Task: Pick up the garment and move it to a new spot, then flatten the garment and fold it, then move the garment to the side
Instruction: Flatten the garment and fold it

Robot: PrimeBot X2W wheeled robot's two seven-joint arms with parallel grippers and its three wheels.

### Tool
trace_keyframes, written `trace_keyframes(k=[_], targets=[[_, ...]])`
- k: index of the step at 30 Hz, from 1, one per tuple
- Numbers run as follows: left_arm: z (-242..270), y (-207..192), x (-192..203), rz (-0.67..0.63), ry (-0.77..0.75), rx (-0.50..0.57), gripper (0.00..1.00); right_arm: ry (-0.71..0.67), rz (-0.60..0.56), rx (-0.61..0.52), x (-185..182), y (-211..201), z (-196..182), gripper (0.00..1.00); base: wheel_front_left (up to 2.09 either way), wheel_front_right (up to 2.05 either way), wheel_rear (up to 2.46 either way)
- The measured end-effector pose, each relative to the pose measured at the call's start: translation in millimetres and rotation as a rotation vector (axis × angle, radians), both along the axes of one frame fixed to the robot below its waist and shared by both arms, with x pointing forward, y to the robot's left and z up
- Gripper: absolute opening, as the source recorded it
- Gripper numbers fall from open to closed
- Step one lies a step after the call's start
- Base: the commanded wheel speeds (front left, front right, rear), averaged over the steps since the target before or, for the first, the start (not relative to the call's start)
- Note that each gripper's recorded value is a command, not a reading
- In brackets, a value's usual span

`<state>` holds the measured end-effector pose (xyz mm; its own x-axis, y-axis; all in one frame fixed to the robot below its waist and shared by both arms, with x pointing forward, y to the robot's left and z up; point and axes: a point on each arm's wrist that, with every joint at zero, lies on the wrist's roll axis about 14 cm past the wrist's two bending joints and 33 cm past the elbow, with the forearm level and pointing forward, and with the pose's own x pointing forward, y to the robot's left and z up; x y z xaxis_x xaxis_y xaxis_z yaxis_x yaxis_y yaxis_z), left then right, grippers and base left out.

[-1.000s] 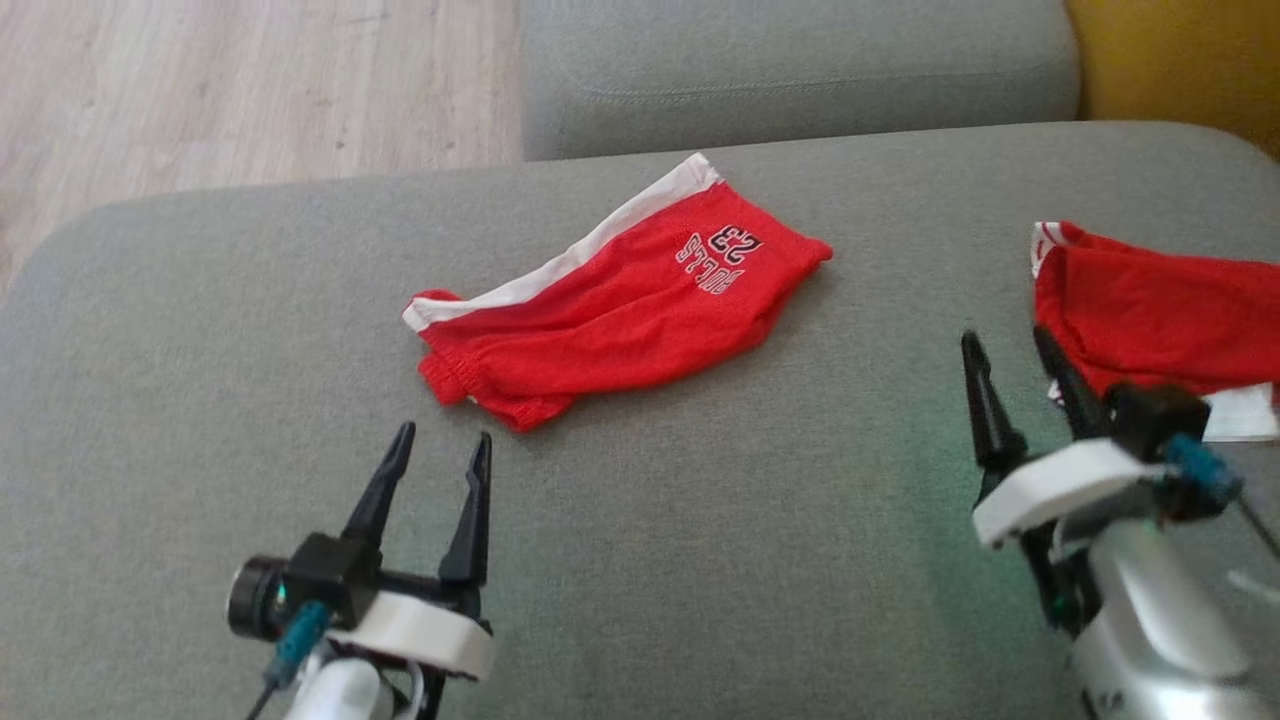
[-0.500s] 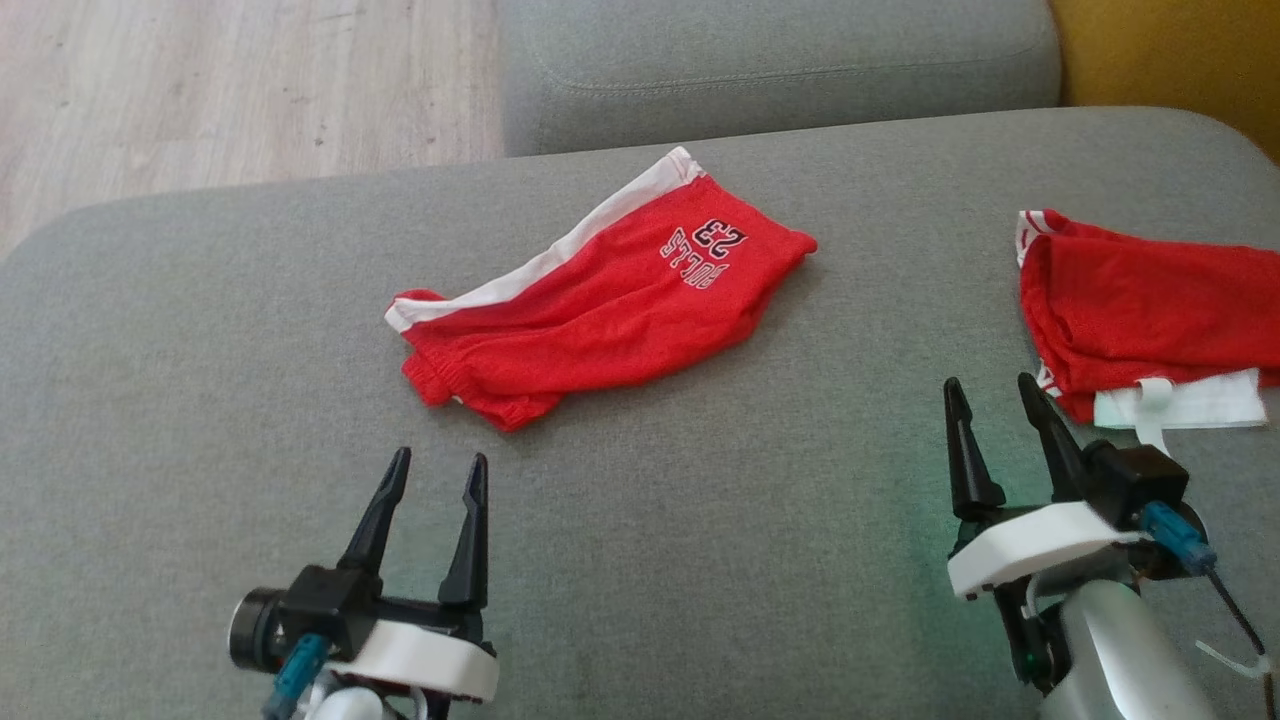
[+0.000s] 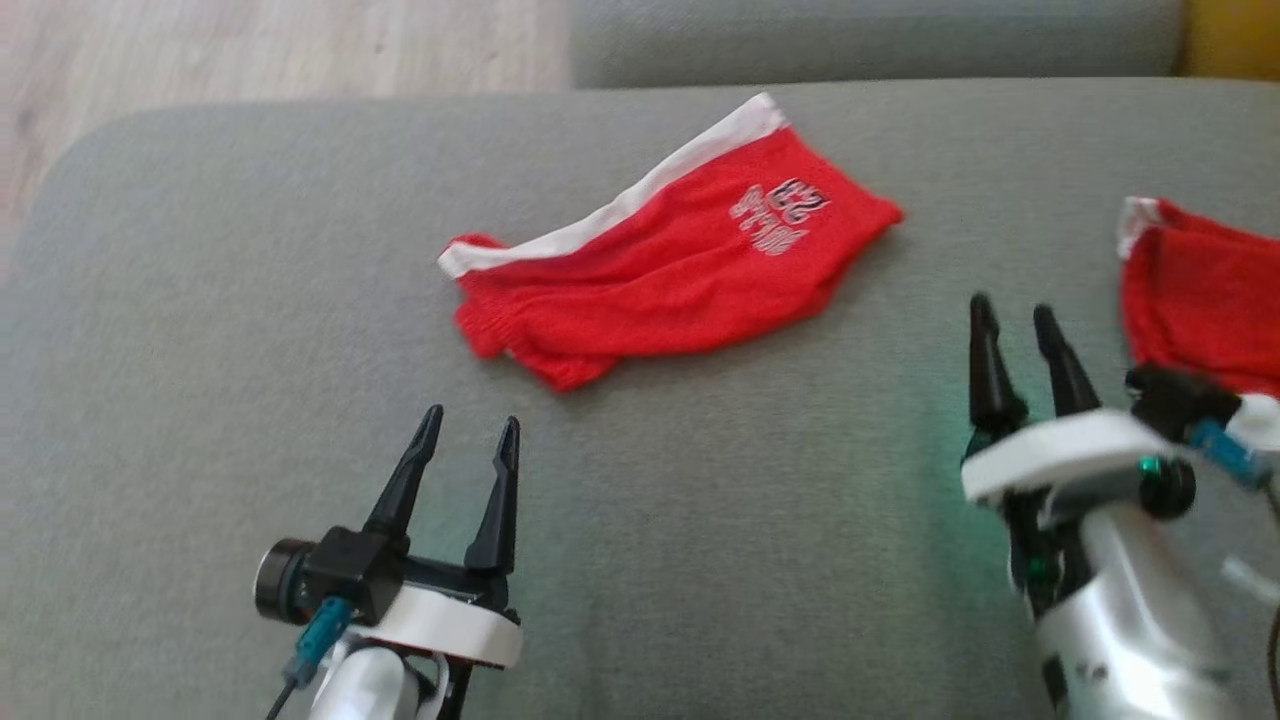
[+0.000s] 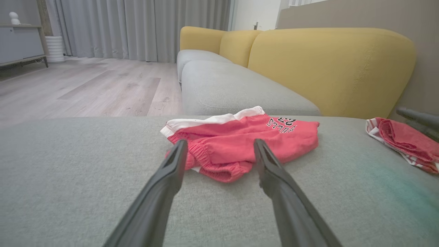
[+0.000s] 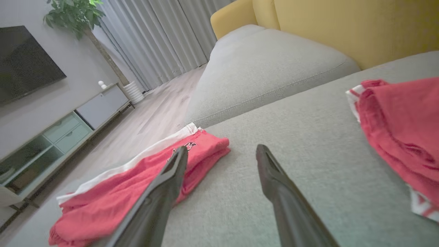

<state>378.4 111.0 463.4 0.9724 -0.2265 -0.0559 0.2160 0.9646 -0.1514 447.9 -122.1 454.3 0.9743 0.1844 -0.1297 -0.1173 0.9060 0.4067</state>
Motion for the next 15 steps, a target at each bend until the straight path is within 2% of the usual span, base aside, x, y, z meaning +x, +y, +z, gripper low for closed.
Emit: trace_keyframes(k=[8, 12, 15], targets=[[-6, 29, 2, 0.08, 0.021, 0.018, 1.0, 0.123, 0.029, 0.082, 50, 27, -19, 1.0, 0.0, 0.0, 0.0], [-11, 38, -3, 0.112, 0.042, 0.002, 1.0, 0.223, 0.024, 0.189, 67, 42, -35, 1.0, 0.0, 0.0, 0.0], [-14, 42, -8, 0.129, 0.06, -0.008, 1.0, 0.291, 0.023, 0.224, 78, 52, -47, 1.0, 0.0, 0.0, 0.0]])
